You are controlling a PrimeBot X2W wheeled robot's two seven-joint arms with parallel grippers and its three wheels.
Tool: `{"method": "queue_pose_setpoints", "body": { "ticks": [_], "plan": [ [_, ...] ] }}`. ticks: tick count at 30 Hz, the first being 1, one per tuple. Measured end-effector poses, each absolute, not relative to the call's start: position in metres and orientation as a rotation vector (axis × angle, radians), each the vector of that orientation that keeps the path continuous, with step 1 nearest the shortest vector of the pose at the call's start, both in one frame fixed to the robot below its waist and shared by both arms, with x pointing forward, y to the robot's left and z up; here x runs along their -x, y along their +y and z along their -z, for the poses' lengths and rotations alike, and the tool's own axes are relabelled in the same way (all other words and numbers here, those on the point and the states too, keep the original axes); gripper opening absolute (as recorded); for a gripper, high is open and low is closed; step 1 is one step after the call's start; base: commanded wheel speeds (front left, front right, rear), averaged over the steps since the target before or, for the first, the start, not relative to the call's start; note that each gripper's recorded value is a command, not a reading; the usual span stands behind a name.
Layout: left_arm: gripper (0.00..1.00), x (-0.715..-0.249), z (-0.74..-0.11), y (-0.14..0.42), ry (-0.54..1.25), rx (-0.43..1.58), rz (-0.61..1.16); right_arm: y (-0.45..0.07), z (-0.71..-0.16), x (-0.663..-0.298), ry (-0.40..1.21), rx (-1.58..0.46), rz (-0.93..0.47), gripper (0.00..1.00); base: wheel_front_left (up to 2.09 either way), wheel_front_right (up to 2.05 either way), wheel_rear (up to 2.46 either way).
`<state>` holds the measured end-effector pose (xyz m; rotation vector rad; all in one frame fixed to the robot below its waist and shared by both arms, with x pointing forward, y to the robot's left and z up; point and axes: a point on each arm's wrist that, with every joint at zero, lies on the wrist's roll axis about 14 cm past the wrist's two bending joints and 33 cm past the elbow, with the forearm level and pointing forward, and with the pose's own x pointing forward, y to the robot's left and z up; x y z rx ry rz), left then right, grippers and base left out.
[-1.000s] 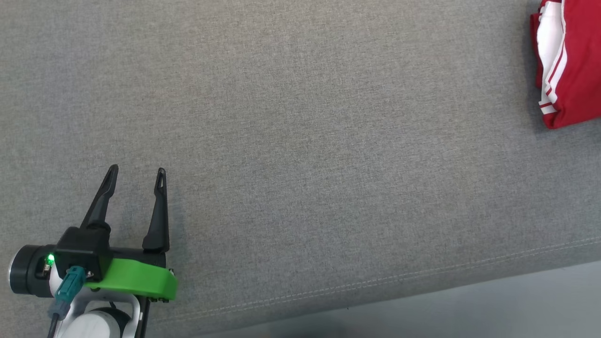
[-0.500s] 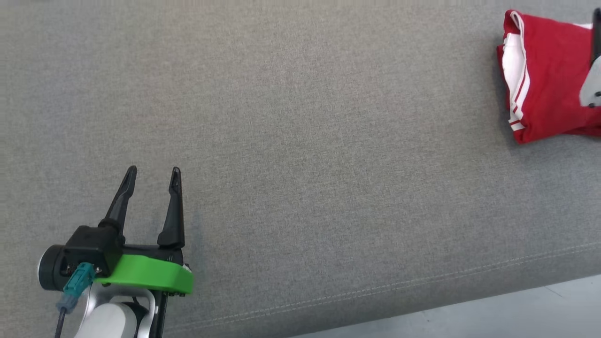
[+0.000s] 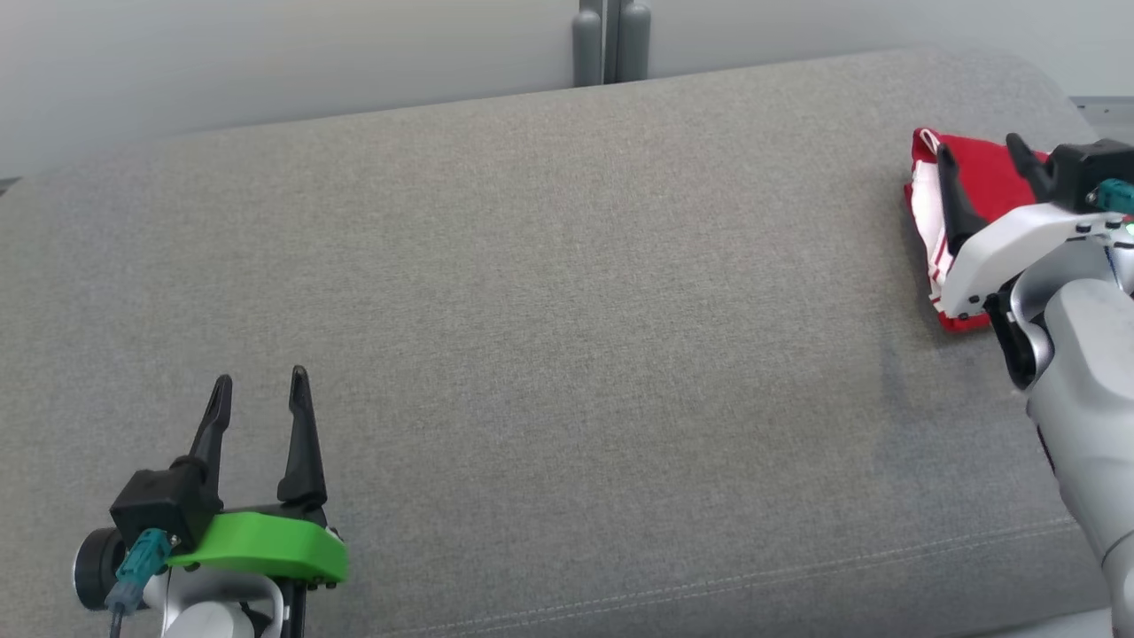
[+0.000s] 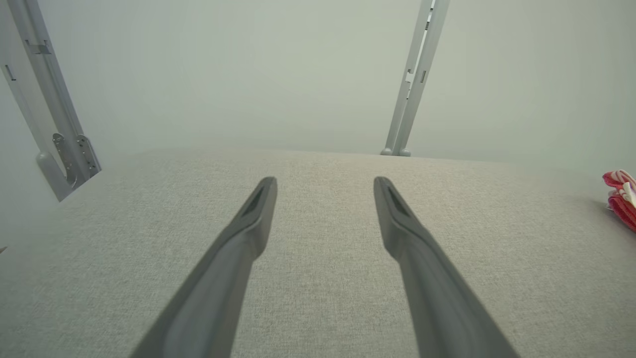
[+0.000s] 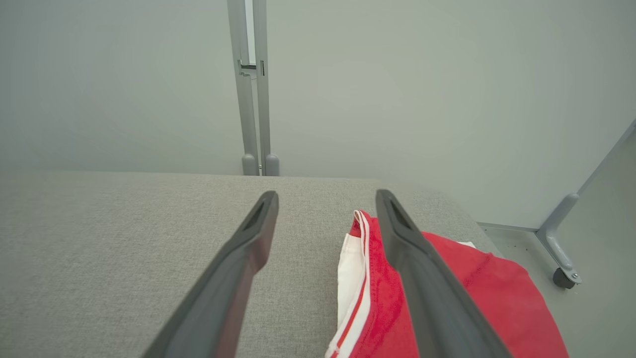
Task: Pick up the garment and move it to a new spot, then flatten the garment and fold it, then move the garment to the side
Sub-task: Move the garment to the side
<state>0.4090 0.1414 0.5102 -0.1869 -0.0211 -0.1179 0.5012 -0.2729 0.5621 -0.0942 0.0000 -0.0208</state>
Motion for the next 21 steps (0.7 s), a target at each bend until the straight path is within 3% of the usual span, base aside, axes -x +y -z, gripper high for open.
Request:
{"method": "queue_pose_setpoints", "body": {
  "ticks": [10, 21],
  "plan": [
    [1.0, -0.374, -0.502, 0.184, -0.007, 0.174, -0.012, -0.206, -0.567, -0.475, -0.12, -0.02, -0.098, 1.0, 0.0, 0.0, 0.0],
    [1.0, -0.352, -0.501, 0.197, -0.014, 0.192, -0.061, -0.159, -0.547, -0.429, -0.143, -0.114, -0.129, 1.0, 0.0, 0.0, 0.0]
  ]
}}
